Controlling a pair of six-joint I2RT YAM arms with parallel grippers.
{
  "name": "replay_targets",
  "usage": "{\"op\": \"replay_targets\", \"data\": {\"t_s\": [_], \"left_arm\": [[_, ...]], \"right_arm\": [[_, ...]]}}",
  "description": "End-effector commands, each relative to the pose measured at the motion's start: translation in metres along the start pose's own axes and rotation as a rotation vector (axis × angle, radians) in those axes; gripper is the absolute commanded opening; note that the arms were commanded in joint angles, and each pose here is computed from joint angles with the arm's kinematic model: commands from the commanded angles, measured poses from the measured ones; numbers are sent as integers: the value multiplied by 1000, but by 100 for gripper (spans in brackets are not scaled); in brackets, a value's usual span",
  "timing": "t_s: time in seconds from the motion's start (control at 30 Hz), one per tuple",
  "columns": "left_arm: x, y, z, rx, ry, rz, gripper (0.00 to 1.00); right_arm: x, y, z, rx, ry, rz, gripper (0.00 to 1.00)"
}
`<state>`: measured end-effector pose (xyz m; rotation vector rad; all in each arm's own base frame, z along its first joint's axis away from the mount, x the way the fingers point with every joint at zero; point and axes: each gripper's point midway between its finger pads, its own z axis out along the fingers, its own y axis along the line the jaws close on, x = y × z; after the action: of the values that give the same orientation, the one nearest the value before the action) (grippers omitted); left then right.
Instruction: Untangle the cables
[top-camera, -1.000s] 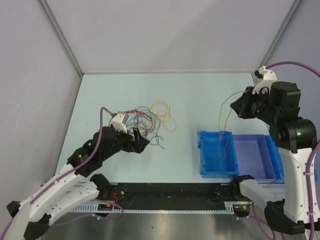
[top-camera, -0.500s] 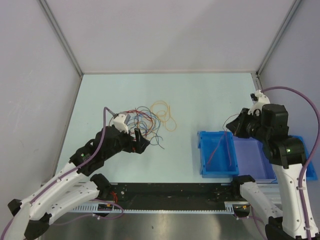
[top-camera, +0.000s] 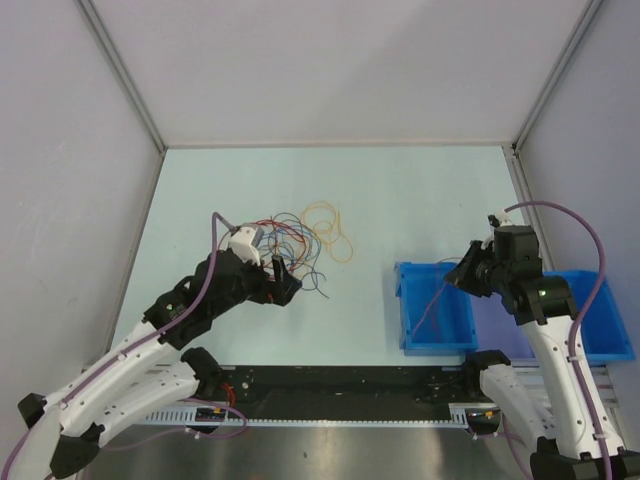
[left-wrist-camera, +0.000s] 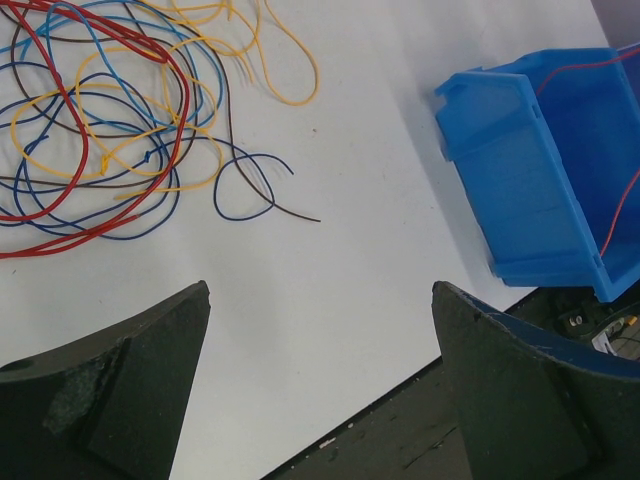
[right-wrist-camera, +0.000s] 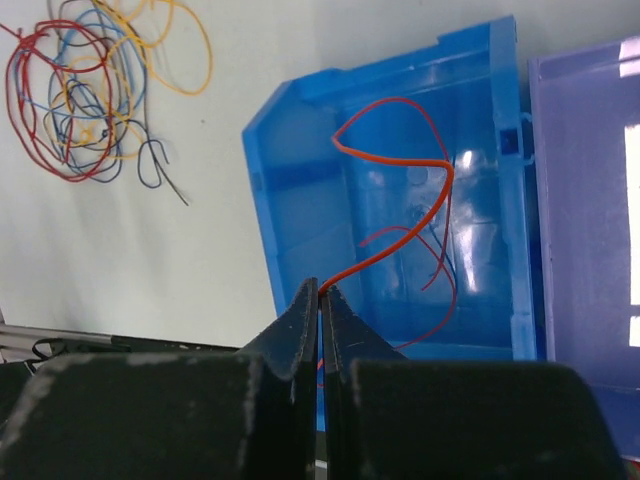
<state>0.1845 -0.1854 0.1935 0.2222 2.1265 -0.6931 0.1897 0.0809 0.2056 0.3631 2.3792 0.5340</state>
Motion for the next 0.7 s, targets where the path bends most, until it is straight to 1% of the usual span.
{"op": "replay_targets", "data": {"t_s": [0.0,0.27,0.47,0.5,0.53,0.6,0.63,0.67], "left_arm": [[0,-6,7,27,-8,-10,97],[2,-7,15,26,5,-12,97],[3,-6,20,20,13,-14,97],[3,-6,21,19,12,-16,97],[4,-6,22,17,15,-17,97],[3,-7,24,20,16,-19,97],[4,-7,25,18,20,-17,97],[5,-6,26,14,27,-15,97]], "right_arm": [[0,-1,12,9,-18,53,0],[31,-11,52,74,72,42,0],[45,-20,63,157,89,44,0],[46,-20,64,159,93,38,4],[46,-20,65,163,96,32,20],[47,-17,65,150,104,31,37],[46,-14,65,137,102,29,55],[46,-11,63,121,100,26,65]]}}
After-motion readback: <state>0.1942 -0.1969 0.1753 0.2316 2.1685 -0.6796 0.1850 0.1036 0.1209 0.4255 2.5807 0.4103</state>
